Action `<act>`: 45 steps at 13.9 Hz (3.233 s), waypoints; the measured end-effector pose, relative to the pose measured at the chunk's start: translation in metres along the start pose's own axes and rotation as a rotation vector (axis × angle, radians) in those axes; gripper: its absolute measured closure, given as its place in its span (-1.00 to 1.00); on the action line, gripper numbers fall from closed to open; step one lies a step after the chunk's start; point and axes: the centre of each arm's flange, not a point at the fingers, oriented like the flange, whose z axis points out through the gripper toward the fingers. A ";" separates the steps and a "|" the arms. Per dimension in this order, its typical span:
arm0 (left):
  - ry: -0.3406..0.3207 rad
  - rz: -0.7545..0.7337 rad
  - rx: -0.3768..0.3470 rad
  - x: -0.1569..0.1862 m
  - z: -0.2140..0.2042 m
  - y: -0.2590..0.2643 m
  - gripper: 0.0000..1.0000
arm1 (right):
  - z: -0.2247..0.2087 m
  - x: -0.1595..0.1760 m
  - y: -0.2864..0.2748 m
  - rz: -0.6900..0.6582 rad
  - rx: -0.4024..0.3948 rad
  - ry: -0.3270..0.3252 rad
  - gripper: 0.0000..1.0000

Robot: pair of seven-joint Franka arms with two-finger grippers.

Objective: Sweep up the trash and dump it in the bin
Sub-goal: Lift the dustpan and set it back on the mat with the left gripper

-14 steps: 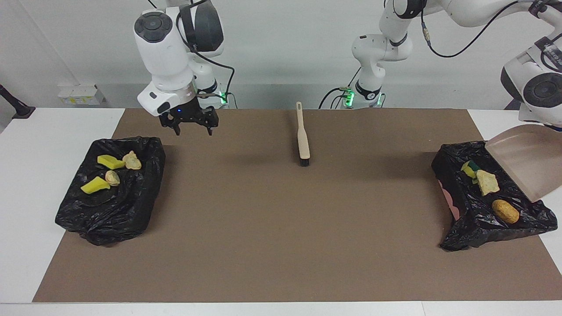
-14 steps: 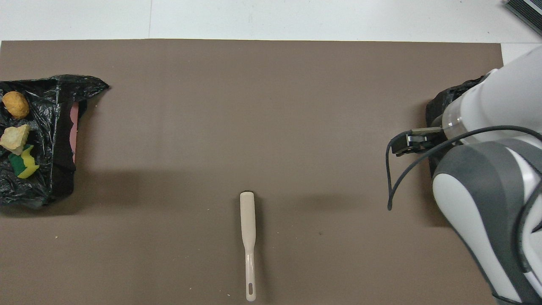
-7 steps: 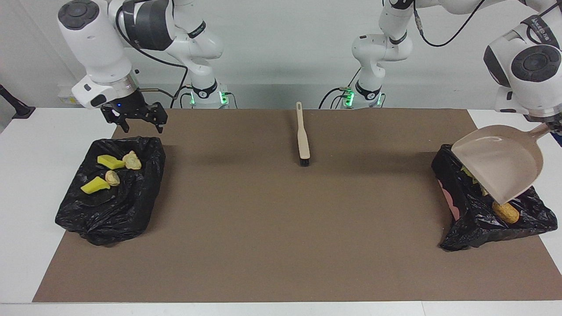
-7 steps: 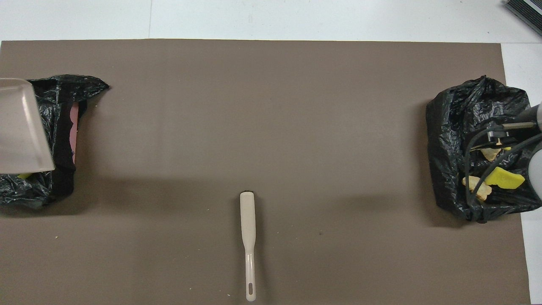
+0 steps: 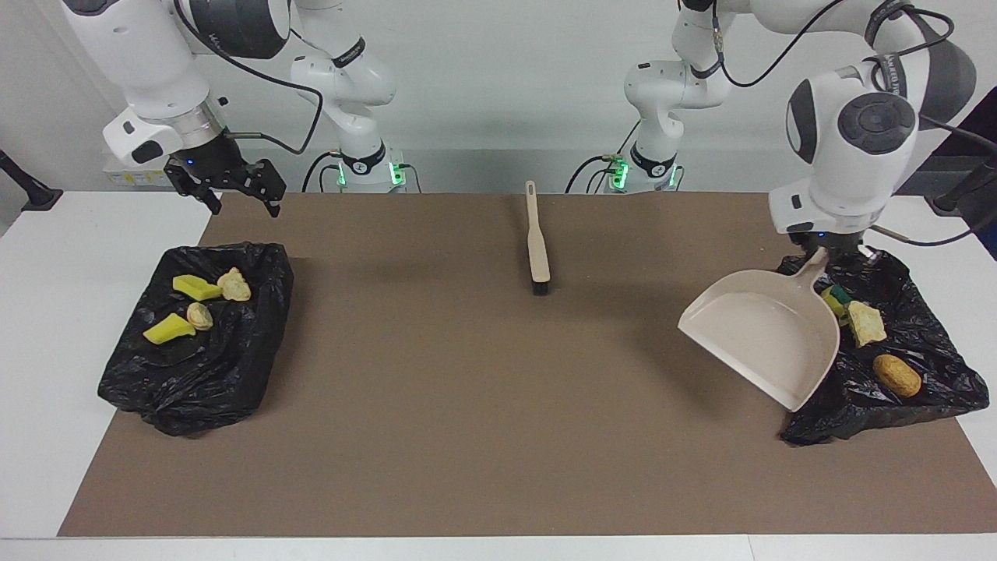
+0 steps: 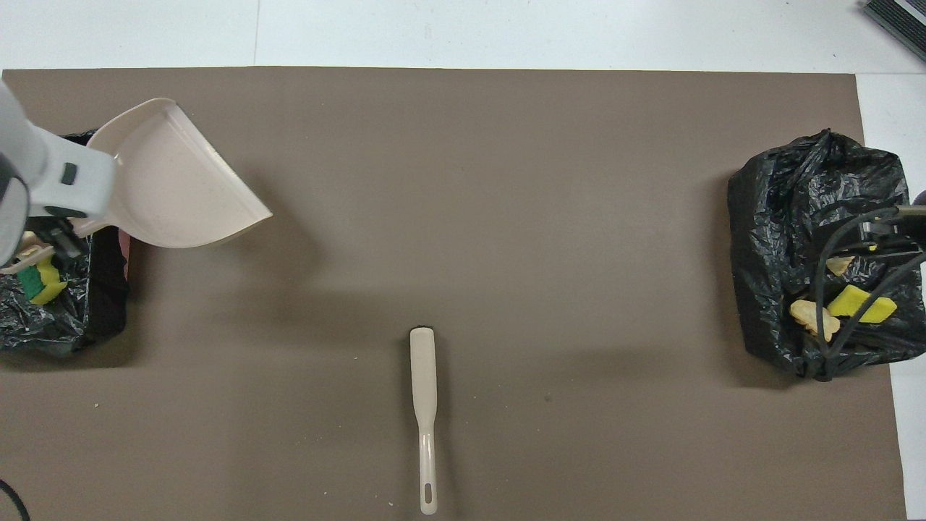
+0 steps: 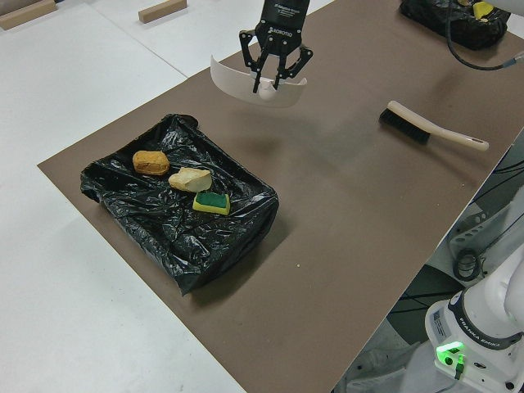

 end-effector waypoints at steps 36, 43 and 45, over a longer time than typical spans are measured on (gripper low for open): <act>0.271 -0.692 -0.187 0.174 -0.005 0.148 -1.00 | -0.012 -0.010 0.007 -0.015 -0.009 -0.046 -1.00; 0.292 -0.590 -0.232 0.013 -0.065 0.050 -1.00 | -0.012 -0.010 0.002 -0.027 -0.009 -0.046 -1.00; 0.299 -0.583 -0.229 -0.015 -0.078 0.042 -1.00 | -0.012 -0.010 0.000 -0.030 -0.009 -0.046 -1.00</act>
